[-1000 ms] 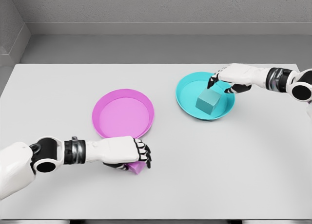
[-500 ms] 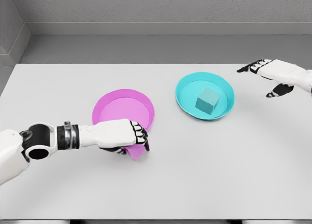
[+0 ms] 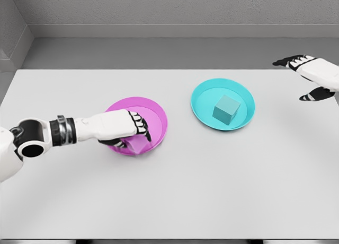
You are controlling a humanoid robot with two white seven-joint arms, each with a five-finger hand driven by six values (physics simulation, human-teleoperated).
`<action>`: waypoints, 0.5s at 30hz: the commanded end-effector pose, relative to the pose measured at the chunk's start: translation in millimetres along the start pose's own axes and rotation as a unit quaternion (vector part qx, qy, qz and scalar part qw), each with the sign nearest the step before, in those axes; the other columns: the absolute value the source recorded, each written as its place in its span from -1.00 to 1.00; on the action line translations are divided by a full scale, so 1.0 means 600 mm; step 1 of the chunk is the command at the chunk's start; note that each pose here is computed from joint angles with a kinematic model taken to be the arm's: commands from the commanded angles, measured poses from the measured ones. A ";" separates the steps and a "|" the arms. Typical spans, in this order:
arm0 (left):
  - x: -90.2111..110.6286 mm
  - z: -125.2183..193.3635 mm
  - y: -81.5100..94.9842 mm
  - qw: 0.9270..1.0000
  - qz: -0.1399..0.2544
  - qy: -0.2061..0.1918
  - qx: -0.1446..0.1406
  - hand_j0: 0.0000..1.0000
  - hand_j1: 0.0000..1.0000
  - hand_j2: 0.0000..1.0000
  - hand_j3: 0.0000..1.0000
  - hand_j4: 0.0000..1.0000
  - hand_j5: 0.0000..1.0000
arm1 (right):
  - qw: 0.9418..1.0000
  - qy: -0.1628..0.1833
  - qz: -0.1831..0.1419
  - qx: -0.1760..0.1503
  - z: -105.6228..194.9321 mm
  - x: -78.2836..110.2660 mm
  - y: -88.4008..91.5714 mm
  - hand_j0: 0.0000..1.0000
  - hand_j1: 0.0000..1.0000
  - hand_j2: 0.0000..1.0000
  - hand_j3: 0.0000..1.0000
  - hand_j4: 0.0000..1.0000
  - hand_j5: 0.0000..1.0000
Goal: Place the blocks in the corresponding plates according to their colors
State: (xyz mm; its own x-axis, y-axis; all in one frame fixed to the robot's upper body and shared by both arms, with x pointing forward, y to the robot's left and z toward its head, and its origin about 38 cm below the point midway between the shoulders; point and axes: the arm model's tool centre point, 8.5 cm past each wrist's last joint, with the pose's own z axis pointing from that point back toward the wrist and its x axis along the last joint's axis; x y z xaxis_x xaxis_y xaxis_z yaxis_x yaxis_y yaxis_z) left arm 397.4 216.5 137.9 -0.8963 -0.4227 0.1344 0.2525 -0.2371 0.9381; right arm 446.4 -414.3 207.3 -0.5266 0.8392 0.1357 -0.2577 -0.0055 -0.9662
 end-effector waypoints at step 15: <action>-0.048 0.002 0.018 0.999 0.010 0.034 0.009 0.51 0.51 0.51 0.51 0.51 0.51 | 1.000 -0.003 -0.004 0.000 -0.003 0.004 0.003 1.00 1.00 1.00 1.00 1.00 1.00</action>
State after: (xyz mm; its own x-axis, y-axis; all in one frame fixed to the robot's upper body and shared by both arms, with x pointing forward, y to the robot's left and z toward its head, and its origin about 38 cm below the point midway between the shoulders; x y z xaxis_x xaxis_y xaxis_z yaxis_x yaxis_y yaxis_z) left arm 424.5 227.1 144.9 -0.8679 -0.4810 0.1241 0.2574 -0.2219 0.9405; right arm 445.9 -410.7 205.3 -0.5324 0.8349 0.1393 -0.2620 -0.0060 -0.9651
